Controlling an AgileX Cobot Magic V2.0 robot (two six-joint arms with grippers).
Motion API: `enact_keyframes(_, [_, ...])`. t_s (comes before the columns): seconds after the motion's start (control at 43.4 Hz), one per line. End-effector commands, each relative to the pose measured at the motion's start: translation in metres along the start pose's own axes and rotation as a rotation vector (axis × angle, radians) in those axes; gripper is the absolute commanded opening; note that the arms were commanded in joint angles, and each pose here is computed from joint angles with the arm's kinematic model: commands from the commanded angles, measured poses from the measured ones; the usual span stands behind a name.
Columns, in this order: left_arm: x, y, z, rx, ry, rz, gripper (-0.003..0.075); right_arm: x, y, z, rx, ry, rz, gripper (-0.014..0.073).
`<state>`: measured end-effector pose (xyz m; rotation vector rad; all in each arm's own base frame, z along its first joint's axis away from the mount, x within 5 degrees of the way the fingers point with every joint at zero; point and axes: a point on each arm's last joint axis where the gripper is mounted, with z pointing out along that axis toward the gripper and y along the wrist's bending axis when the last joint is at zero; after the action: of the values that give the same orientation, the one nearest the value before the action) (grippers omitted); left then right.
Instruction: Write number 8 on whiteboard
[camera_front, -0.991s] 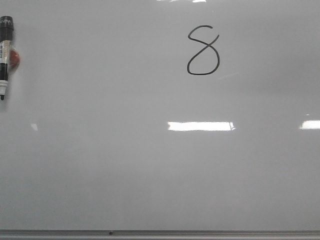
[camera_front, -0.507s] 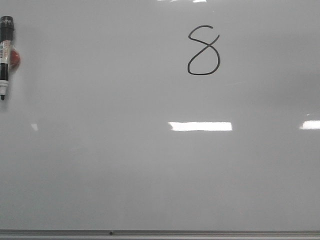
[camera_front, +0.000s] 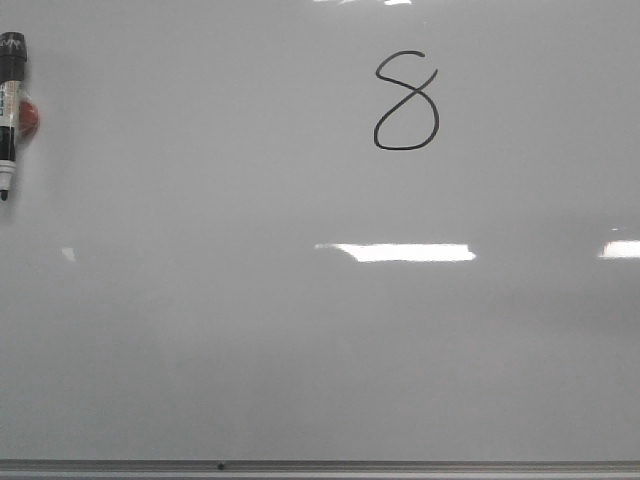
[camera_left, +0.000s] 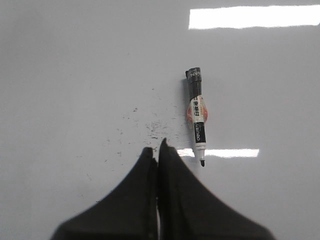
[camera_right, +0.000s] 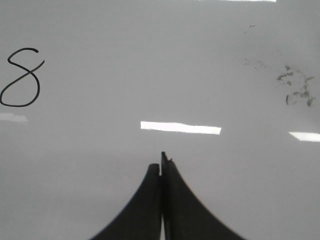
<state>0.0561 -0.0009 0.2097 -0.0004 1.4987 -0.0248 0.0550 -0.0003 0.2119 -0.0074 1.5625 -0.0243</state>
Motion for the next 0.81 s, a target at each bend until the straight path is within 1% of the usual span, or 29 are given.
enact_keyframes(0.0, [-0.0042,0.0002,-0.001,0.001,-0.086,-0.008,-0.002,-0.0057,-0.0013,-0.0018,0.018,-0.145,-0.003,-0.0108])
enact_keyframes(0.092, [-0.0042,0.0002,-0.001,0.001,-0.086,-0.008,-0.0021,0.0008,-0.0012,-0.0006,0.019,-0.133,-0.003,-0.0108])
enact_keyframes(0.553, [-0.0042,0.0002,-0.001,0.001,-0.086,-0.008,-0.0021,-0.0005,-0.0013,-0.0008,0.02,-0.147,-0.001,-0.0108])
enact_keyframes(0.668, [-0.0042,0.0002,-0.001,0.001,-0.086,-0.008,-0.0021,-0.0004,-0.0013,-0.0008,0.015,-0.147,0.063,-0.0108])
enact_keyframes(0.783, [-0.0042,0.0002,-0.001,0.001,-0.086,-0.008,-0.002,-0.0012,-0.0013,-0.0009,0.014,-0.156,0.071,-0.0108])
